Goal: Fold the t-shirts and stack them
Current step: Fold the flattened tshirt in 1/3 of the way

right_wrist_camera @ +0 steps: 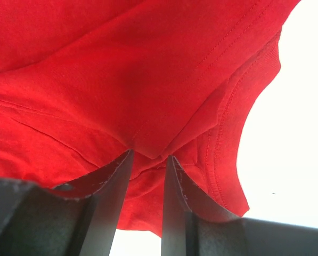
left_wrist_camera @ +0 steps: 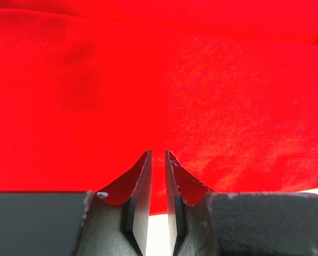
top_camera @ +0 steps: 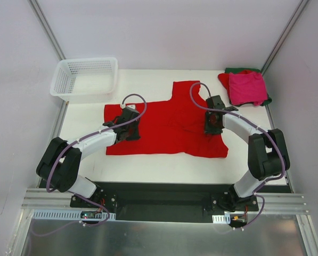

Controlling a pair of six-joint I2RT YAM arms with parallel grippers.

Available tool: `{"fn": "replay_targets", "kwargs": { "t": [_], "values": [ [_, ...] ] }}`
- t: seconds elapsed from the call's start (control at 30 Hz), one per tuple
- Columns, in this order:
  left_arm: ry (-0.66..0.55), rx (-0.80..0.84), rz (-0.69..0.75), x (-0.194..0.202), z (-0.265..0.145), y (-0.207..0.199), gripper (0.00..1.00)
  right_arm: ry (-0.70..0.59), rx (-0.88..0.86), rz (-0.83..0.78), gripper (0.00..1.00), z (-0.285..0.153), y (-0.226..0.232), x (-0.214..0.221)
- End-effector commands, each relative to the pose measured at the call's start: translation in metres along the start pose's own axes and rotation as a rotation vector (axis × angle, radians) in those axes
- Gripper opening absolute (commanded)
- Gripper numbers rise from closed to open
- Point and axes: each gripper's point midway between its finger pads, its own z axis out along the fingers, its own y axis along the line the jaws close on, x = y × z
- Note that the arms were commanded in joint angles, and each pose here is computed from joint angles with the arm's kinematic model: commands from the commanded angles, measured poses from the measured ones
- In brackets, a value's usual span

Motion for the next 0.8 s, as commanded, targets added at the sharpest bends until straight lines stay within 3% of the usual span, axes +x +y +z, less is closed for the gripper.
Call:
{"fn": "replay_targets", "kwargs": {
  "t": [0.0,0.77],
  "values": [
    [-0.024,0.000,0.010,-0.007,0.001,-0.003,0.15,-0.027,-0.018,0.003,0.35,-0.002,0.004,-0.013],
    [-0.031,-0.008,0.019,-0.010,0.002,-0.002,0.15,-0.011,-0.026,-0.005,0.34,0.008,0.009,-0.017]
  ]
}}
